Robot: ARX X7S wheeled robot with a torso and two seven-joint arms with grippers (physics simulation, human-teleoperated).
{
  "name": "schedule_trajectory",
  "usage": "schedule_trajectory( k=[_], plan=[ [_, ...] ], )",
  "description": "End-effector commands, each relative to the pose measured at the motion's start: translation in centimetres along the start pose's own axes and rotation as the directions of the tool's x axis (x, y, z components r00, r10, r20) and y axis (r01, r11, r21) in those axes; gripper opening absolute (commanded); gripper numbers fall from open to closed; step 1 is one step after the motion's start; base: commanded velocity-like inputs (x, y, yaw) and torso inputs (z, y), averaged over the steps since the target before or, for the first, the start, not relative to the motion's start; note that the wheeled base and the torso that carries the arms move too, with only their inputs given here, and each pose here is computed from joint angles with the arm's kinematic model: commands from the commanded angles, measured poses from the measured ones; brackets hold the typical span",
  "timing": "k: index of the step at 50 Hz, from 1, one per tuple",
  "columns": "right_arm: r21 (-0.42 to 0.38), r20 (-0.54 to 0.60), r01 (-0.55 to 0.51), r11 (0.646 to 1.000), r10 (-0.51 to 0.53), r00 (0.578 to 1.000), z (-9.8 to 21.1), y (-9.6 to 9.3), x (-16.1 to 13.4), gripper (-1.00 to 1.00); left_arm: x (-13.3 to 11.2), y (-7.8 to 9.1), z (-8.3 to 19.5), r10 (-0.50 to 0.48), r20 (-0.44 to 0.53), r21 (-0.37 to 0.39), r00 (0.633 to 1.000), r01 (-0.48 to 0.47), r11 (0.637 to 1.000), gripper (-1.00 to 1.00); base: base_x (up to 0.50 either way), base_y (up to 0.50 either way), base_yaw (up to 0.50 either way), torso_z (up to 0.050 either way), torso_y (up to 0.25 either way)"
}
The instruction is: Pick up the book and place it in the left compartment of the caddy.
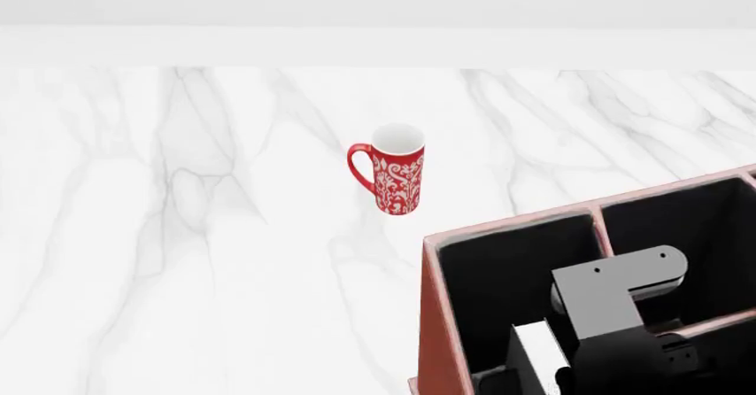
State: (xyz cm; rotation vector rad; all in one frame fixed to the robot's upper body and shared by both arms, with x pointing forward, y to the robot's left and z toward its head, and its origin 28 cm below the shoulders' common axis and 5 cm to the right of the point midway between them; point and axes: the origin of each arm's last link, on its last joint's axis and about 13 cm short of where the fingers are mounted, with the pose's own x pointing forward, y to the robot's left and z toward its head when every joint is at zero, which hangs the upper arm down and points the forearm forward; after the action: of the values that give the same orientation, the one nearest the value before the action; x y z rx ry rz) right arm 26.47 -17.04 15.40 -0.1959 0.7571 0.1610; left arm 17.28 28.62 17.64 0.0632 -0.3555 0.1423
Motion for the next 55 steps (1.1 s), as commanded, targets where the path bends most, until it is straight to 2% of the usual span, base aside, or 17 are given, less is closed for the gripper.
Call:
schedule_trajectory(
  k=[1, 33, 50, 55],
  plan=[
    [0.002, 0.022, -0.003, 1.0, 0.003, 1.0, 0.3, 0.0, -0.6, 1.0, 0.0, 0.0, 0.0, 0.001, 0.0, -0.001, 1.0, -0.001, 1.0, 1.0, 0.0, 0.0, 0.0, 0.0, 0.0],
    [0.009, 0.186, 0.011, 1.0, -0.012, 0.982, 2.2, 0.2, -4.3, 1.0, -0.1, 0.1, 0.2, 0.005, 0.004, -0.003, 1.0, -0.005, 1.0, 1.0, 0.0, 0.0, 0.0, 0.0, 0.0],
    [0.03, 0.284, 0.013, 0.999, -0.021, 0.959, 3.5, 0.3, -6.3, 1.0, -0.2, 0.1, 0.3, 0.007, 0.007, -0.004, 1.0, -0.007, 1.0, 1.0, 0.0, 0.0, 0.0, 0.0, 0.0],
    [0.056, 0.347, 0.011, 0.998, -0.03, 0.937, 3.7, 0.7, -7.1, 1.0, -0.3, 0.2, 0.4, 0.008, 0.011, -0.005, 1.0, -0.008, 1.0, 1.0, 0.0, 0.0, 0.0, 0.0, 0.0]
  ],
)
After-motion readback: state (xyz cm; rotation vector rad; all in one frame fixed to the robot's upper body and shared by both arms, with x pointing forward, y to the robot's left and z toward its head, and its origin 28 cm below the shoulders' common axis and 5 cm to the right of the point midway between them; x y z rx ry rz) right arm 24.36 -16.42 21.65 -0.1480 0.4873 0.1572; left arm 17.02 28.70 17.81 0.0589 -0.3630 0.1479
